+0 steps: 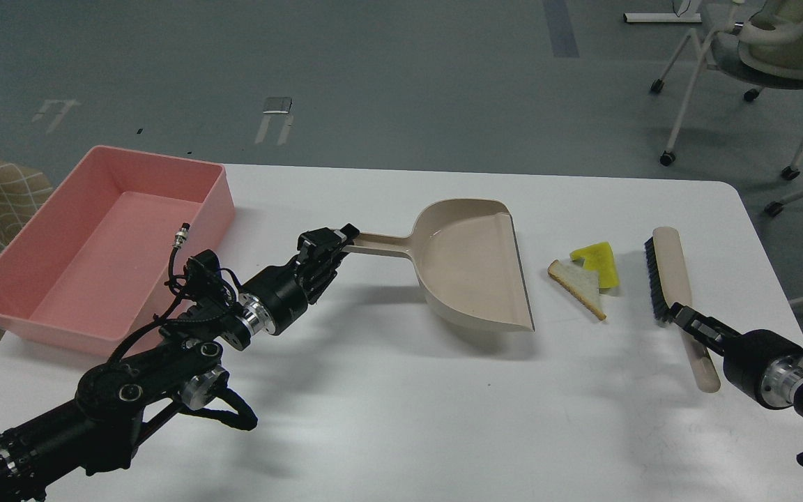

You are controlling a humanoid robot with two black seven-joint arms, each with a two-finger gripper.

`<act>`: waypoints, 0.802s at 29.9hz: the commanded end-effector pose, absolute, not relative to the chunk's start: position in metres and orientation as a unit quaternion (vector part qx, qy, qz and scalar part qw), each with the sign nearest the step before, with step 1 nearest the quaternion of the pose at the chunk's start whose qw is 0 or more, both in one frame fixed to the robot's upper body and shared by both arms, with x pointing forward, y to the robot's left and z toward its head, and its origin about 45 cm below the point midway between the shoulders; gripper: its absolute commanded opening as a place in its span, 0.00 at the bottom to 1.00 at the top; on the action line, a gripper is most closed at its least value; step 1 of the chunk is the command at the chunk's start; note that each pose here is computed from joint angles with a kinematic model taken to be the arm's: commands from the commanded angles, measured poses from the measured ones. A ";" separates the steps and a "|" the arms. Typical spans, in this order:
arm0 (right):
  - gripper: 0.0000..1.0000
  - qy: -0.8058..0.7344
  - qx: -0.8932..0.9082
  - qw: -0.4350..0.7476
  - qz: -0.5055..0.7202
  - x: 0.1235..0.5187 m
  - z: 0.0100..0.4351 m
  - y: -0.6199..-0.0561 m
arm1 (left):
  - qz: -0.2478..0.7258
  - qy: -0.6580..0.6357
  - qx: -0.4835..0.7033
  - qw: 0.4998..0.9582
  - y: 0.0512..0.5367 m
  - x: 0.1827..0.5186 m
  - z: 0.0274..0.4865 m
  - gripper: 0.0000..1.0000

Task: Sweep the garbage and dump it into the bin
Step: 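Sweep the yellow sponge and scrap into the dustpan with the brush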

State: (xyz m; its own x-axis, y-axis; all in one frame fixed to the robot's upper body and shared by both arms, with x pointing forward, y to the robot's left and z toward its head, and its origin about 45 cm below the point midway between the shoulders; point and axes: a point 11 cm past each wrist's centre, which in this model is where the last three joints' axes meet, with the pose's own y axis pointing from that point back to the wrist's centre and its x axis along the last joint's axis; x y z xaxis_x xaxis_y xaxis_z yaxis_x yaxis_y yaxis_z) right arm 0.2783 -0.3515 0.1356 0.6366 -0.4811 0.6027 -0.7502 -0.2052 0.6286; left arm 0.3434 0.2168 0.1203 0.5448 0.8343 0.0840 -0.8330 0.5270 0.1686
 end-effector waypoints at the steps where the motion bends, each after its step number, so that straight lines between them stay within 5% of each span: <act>1: 0.15 -0.381 0.781 0.478 0.131 0.275 0.127 -0.332 | 0.478 0.004 0.100 0.873 0.220 0.342 0.117 0.08; 24: 0.17 -0.285 0.855 0.389 0.188 0.301 0.143 -0.194 | 0.488 0.009 0.142 0.861 0.234 0.336 0.093 0.08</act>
State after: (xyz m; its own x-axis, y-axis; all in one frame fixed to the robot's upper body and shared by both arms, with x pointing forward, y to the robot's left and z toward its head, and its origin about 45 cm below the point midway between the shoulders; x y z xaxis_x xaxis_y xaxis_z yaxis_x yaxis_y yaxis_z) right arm 0.3023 -0.2081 0.1376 0.7681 -0.3303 0.5485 -0.6354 -0.4988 0.5894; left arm 0.3346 0.2341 0.0921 0.5247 0.8429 0.1197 -0.8365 0.4843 0.2563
